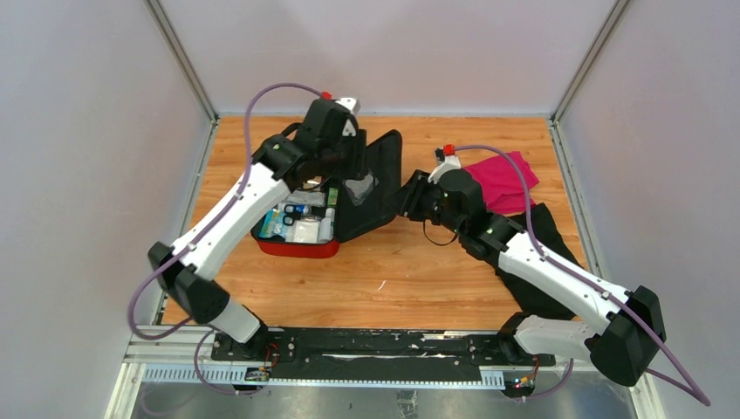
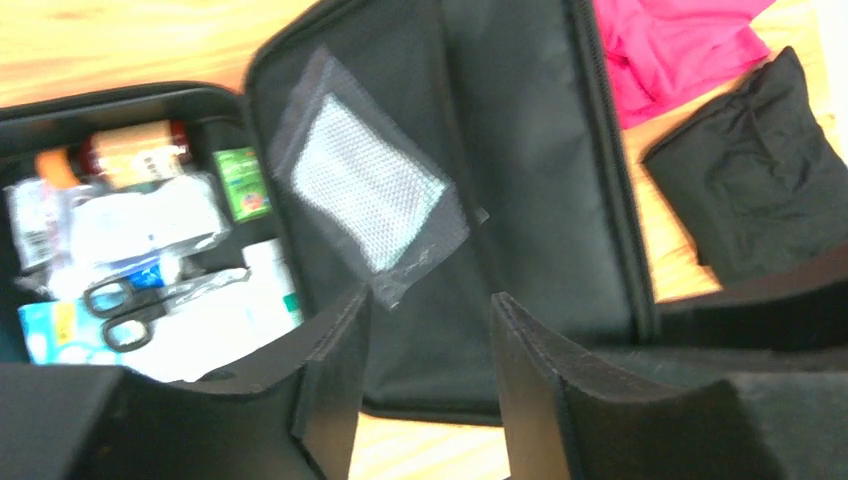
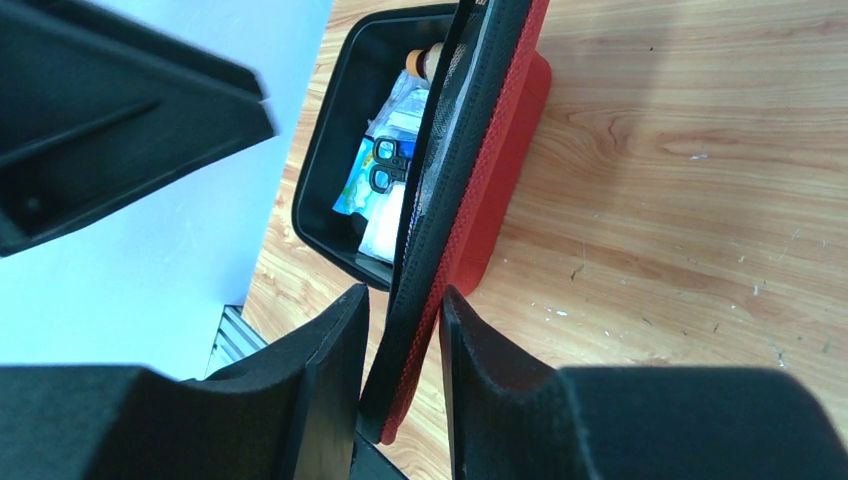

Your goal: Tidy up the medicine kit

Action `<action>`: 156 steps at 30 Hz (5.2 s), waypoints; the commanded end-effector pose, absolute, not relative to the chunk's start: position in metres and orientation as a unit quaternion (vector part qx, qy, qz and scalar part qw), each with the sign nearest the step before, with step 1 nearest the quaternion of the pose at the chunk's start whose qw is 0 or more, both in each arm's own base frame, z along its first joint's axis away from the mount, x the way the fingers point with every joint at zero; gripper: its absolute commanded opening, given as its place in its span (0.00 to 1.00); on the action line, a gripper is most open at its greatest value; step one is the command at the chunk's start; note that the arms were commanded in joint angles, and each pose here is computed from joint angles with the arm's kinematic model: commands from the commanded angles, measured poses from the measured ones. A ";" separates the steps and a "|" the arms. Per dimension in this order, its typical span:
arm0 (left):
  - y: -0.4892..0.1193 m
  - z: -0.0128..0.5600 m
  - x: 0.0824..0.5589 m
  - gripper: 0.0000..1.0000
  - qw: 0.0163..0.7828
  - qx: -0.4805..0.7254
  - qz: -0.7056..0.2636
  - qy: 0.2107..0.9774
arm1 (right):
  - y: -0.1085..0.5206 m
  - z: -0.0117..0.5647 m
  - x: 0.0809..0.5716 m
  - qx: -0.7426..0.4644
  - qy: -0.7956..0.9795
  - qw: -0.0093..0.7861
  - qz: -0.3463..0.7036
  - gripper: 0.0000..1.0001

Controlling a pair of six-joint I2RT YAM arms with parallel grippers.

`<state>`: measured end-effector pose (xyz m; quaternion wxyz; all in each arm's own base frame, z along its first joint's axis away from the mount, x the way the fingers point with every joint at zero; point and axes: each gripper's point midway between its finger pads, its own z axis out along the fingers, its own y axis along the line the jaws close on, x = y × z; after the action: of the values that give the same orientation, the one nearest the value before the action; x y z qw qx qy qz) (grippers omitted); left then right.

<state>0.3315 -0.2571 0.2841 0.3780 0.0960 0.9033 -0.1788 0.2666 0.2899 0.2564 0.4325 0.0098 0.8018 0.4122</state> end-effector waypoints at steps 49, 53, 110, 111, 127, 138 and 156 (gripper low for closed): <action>-0.086 0.194 0.267 0.57 0.395 -0.083 -0.137 0.905 | 0.209 0.316 0.324 -0.035 0.833 0.483 0.267 0.37; -0.086 0.190 0.266 0.57 0.392 -0.084 -0.136 0.906 | 0.235 0.316 0.323 -0.042 0.831 0.450 0.326 0.46; -0.222 0.113 0.379 0.75 0.292 -0.001 -0.359 0.887 | 0.169 0.083 0.459 0.082 0.938 0.285 0.176 0.62; -0.226 0.111 0.374 0.75 0.288 0.003 -0.359 0.888 | 0.178 0.083 0.461 0.073 0.937 0.279 0.195 0.61; -0.177 0.115 0.358 0.76 0.314 -0.035 -0.228 0.921 | 0.243 0.069 0.374 -0.001 0.943 0.199 0.268 0.59; -0.172 0.118 0.387 0.75 0.280 -0.006 -0.171 0.945 | 0.261 0.069 0.303 -0.063 0.939 0.208 0.267 0.59; -0.142 0.133 0.393 0.76 0.295 0.019 -0.125 0.947 | 0.163 0.130 0.290 -0.180 0.893 0.376 0.169 0.79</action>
<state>0.4012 -0.1493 0.1382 0.3018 0.0037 0.9435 -0.1367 0.3101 0.1539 0.1321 0.3880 -0.0855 0.9093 0.1235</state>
